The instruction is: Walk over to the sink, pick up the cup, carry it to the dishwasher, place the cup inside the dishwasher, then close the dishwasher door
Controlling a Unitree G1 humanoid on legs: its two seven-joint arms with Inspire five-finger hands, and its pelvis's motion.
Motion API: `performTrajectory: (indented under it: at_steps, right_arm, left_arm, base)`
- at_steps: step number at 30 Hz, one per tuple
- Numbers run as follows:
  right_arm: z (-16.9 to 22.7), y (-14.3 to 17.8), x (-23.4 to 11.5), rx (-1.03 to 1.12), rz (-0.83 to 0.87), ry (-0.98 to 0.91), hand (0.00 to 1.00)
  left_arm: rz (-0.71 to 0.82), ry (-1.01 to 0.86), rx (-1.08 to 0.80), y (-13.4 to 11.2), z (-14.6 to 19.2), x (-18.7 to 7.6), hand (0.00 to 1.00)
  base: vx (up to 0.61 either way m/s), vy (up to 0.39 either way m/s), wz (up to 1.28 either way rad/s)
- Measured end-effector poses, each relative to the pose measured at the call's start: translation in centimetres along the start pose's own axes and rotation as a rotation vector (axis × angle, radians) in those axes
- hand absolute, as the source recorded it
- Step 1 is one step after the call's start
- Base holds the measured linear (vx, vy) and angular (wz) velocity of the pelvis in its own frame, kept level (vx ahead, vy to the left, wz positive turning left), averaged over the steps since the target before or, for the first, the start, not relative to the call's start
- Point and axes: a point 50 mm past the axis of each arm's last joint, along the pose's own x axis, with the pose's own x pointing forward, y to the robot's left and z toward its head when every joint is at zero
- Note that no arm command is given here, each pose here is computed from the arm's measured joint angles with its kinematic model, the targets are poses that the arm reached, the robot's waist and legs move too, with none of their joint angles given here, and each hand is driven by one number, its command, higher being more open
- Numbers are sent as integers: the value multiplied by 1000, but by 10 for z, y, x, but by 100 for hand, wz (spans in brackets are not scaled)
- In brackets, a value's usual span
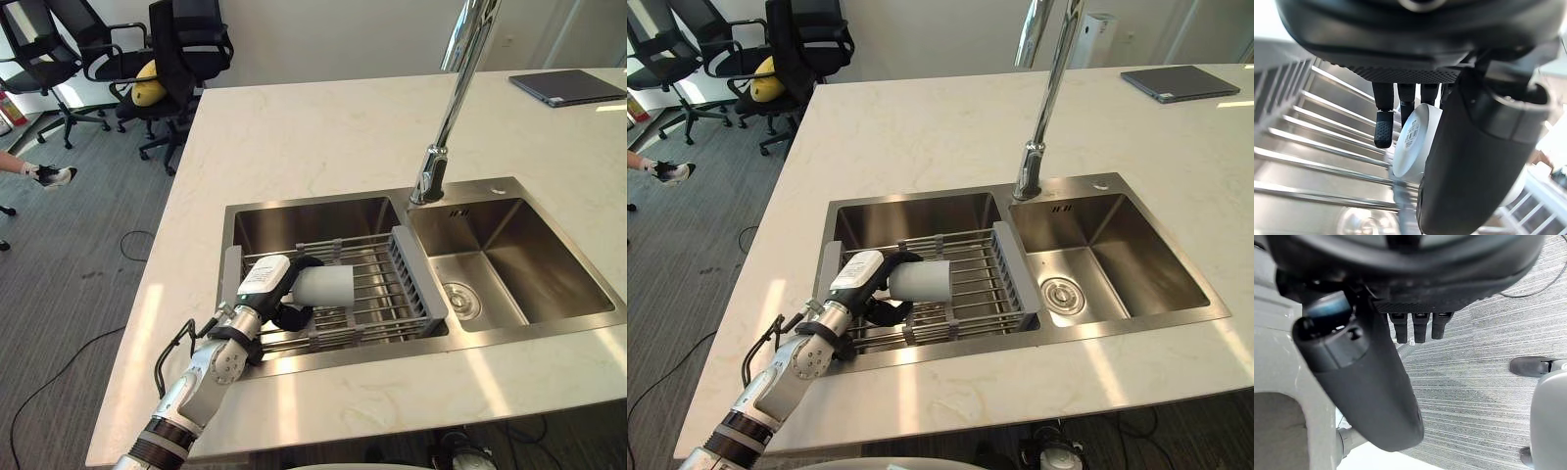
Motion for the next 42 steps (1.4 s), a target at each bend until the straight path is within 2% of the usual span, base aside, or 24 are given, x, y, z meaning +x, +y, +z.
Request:
performTrajectory:
  at_steps: [9,13,22,32,42]
  right_arm:
    - [-8,-1,-1,82,-41,43,90]
    - [-11,-5,-2,118,-71,53,90]
    - [-22,-8,-7,168,-114,85,90]
    - [-21,-1,-6,194,-115,86,90]
    - [-3,4,4,180,-105,38,90]
  left_arm:
    - [144,-19,-476,-8,24,-17,30]
    - [249,-64,-681,2,37,-19,30]
    - [359,-170,-962,19,54,-21,30]
    - [393,-183,-1084,22,57,-28,30]
    - [436,-237,-1077,33,63,-27,30]
  base:
    - [-29,-22,-8]
    - [-32,2,-23]
    - [9,5,-5]
    - [-41,0,-4]
    - [-110,6,5]
